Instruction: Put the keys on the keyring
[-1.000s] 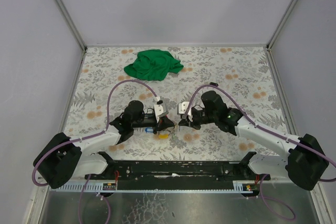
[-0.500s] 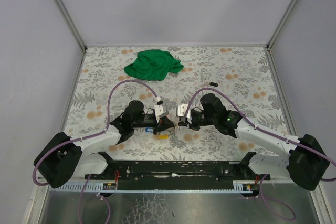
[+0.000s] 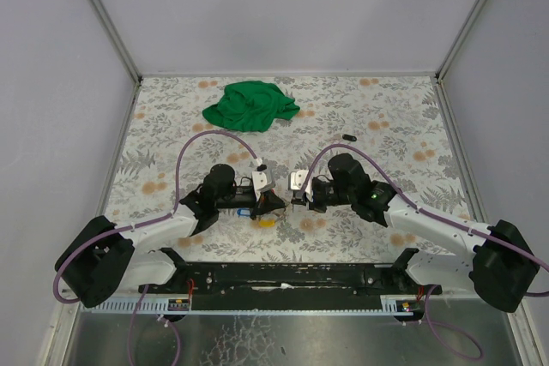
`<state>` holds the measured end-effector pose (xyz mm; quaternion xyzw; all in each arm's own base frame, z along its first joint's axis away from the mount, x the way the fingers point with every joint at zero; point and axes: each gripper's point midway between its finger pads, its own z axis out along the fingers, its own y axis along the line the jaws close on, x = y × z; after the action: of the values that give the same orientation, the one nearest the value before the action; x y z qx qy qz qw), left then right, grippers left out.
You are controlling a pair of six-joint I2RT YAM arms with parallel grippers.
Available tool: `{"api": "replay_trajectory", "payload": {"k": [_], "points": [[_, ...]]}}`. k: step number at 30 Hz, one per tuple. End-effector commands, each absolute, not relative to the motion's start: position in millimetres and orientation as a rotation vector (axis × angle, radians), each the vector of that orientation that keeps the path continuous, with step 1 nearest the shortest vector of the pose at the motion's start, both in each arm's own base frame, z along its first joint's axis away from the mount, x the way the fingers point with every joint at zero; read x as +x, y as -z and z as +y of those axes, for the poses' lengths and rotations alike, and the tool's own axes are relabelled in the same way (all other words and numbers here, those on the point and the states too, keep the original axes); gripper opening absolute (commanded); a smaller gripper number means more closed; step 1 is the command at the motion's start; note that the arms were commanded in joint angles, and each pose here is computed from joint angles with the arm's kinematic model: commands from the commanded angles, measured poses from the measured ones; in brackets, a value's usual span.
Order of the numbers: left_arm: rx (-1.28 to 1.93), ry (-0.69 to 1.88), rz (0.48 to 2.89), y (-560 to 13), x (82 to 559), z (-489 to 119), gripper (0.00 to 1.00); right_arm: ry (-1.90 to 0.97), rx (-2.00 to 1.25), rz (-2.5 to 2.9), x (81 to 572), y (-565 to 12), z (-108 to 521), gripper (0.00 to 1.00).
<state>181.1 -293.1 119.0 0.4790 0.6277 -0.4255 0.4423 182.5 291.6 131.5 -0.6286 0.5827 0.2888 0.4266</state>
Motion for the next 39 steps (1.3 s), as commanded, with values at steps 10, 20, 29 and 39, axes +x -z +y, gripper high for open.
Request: {"api": "replay_trajectory", "payload": {"k": [10, 20, 29, 39], "points": [[1.199, 1.055, 1.464, -134.2, 183.8, -299.8, 0.00, -0.725, -1.547, 1.376, 184.3, -150.3, 302.5, 0.00], [1.198, 1.056, 1.462, -134.9, 183.6, -299.9, 0.00, -0.736, -1.552, 1.376, 183.3, -149.7, 304.6, 0.00], [1.196, 1.053, 1.465, -134.4, 184.1, -299.6, 0.00, -0.717, -1.536, 1.388, 186.7, -150.4, 303.9, 0.00], [1.195, 1.048, 1.479, -131.8, 186.0, -300.2, 0.00, -0.708, -1.518, 1.376, 186.4, -155.2, 301.6, 0.00]]}}
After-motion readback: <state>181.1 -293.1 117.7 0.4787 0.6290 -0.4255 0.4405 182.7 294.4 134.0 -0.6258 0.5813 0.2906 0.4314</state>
